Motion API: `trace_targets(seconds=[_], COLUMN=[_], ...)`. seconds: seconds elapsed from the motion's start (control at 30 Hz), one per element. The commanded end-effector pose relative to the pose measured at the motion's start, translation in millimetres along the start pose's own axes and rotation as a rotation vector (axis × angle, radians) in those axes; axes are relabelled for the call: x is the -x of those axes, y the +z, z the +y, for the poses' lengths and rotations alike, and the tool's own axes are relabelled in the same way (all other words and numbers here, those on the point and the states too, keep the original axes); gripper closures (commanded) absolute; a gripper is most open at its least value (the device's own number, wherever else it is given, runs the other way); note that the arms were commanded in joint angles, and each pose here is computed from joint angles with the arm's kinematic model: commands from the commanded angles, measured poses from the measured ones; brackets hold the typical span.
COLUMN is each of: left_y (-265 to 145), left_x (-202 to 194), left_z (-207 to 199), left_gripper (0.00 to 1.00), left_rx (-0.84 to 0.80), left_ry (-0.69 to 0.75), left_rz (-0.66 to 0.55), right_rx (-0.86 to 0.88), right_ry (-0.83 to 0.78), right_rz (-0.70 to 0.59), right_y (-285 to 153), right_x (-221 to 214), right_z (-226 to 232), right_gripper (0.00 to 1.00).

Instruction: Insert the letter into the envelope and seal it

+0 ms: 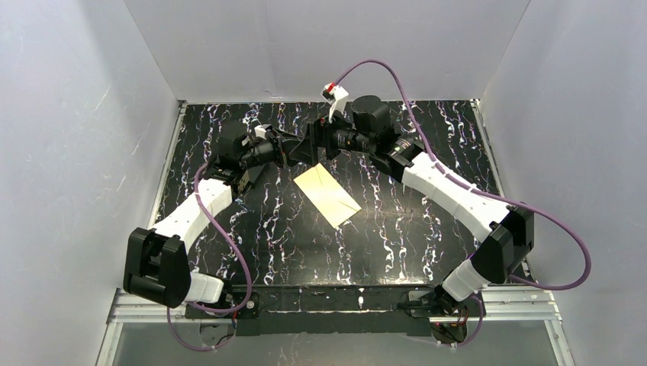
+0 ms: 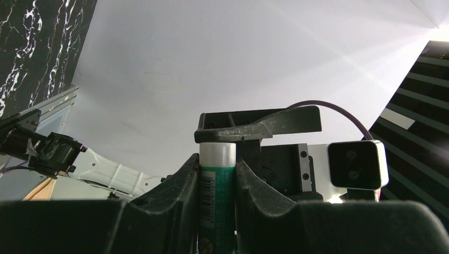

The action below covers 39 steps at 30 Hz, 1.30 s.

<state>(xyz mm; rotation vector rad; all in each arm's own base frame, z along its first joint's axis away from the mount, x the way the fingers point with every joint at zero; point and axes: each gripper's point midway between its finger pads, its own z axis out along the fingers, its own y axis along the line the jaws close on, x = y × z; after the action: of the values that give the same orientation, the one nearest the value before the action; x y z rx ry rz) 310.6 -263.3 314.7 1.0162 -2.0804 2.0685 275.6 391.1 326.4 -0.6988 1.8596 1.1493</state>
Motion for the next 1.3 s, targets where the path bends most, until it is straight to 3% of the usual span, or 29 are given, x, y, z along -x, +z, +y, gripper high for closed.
trace_targets(seconds=[0.0,0.23,0.47,0.8,1.07,1.27], left_y=[-7.9,-9.1,-9.4,-12.4,-18.4,-20.3], left_x=[-13.5,-13.6,-11.5,-3.2,2.0,0.3], left_z=[-6.6,-5.0,-0.2,9.3,6.8,2.5], left_gripper=[1.00,1.00,1.00,1.00,1.00,0.57], left_rx=[-0.013,-0.009,0.000,0.018,0.007,-0.001], left_ry=[0.028,0.025,0.020,0.014,0.048,0.063], left_rz=[0.013,0.006,-0.002,-0.030,-0.049,-0.046], right_rx=[0.011,0.001,-0.001,0.010,-0.020,0.007], right_ry=[-0.045,-0.016,-0.008,-0.021,0.060,0.094], right_rz=[-0.081,-0.069,-0.042,-0.060,-0.107,-0.145], right_y=[-1.4,0.0,-0.7,-4.4,-8.8,-5.4], right_x=[31.1,29.8,20.5,18.4,18.1,15.7], right_z=[13.4,12.2,10.2,9.7,-4.5,-4.2], right_gripper=[0.09,0.71,0.99,0.99,0.99,0.99])
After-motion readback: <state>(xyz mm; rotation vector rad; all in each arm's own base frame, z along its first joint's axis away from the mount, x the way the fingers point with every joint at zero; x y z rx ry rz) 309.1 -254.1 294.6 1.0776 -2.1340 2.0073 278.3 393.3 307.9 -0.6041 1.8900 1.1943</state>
